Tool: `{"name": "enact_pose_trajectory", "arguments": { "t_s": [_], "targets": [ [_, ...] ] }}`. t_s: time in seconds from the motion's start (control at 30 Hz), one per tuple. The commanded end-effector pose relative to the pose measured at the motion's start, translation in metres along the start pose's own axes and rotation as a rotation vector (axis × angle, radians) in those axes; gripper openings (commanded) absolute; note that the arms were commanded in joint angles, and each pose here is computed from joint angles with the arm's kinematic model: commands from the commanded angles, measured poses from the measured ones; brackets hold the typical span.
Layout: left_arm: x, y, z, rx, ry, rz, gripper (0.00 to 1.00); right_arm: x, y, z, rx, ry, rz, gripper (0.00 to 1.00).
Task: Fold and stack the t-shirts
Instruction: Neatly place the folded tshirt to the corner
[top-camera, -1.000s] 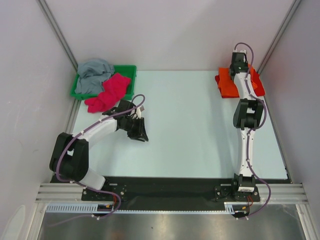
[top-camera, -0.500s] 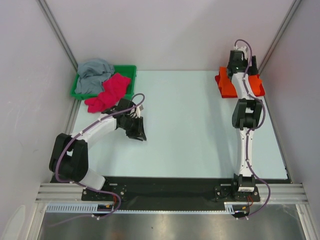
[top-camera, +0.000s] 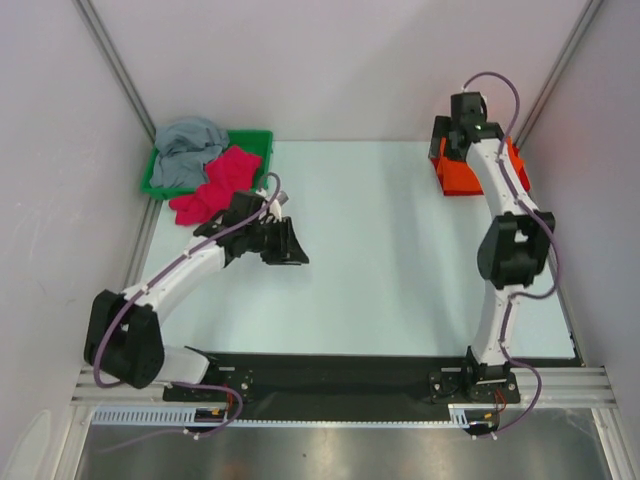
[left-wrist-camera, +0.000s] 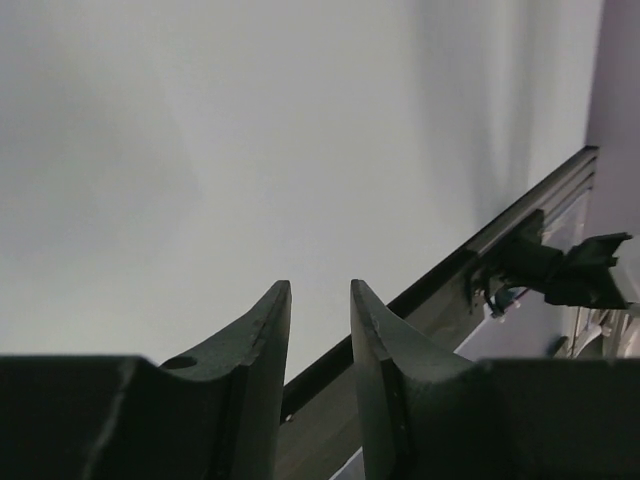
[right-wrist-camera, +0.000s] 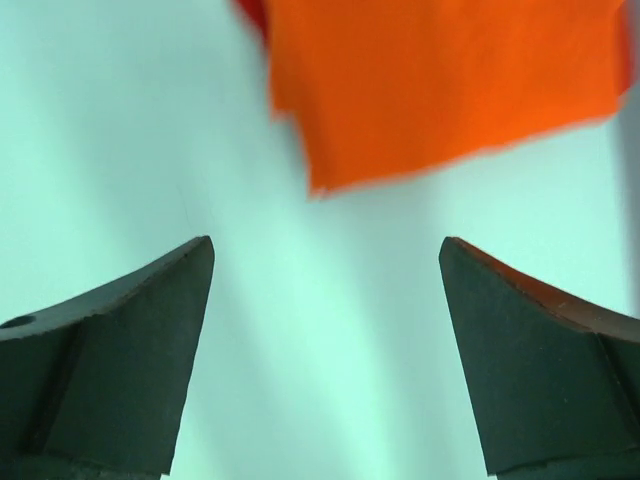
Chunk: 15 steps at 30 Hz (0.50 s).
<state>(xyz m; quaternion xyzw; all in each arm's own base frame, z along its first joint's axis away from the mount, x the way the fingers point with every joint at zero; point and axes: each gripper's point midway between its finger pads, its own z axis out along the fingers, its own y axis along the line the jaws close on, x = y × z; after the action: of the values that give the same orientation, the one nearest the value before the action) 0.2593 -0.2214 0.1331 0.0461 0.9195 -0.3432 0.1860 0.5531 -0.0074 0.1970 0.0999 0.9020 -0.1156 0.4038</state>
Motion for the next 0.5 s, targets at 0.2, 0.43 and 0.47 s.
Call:
{"name": "enact_pose_trajectory", "arguments": {
  "t_s": [0.2, 0.43, 0.47],
  "targets": [
    [-0.028, -0.065, -0.048, 0.24, -0.262, 0.044, 0.52, 0.117, 0.063, -0.187, -0.723, 0.146, 0.44, 1.0],
    [0.026, -0.025, -0.055, 0.236, -0.401, 0.027, 0.84, 0.218, 0.022, -0.252, -0.778, -0.008, 0.689, 1.0],
    [0.03, -0.027, -0.062, 0.255, -0.438, 0.029, 0.88, 0.229, 0.021, -0.254, -0.782, 0.002, 0.71, 1.0]
  ]
}}
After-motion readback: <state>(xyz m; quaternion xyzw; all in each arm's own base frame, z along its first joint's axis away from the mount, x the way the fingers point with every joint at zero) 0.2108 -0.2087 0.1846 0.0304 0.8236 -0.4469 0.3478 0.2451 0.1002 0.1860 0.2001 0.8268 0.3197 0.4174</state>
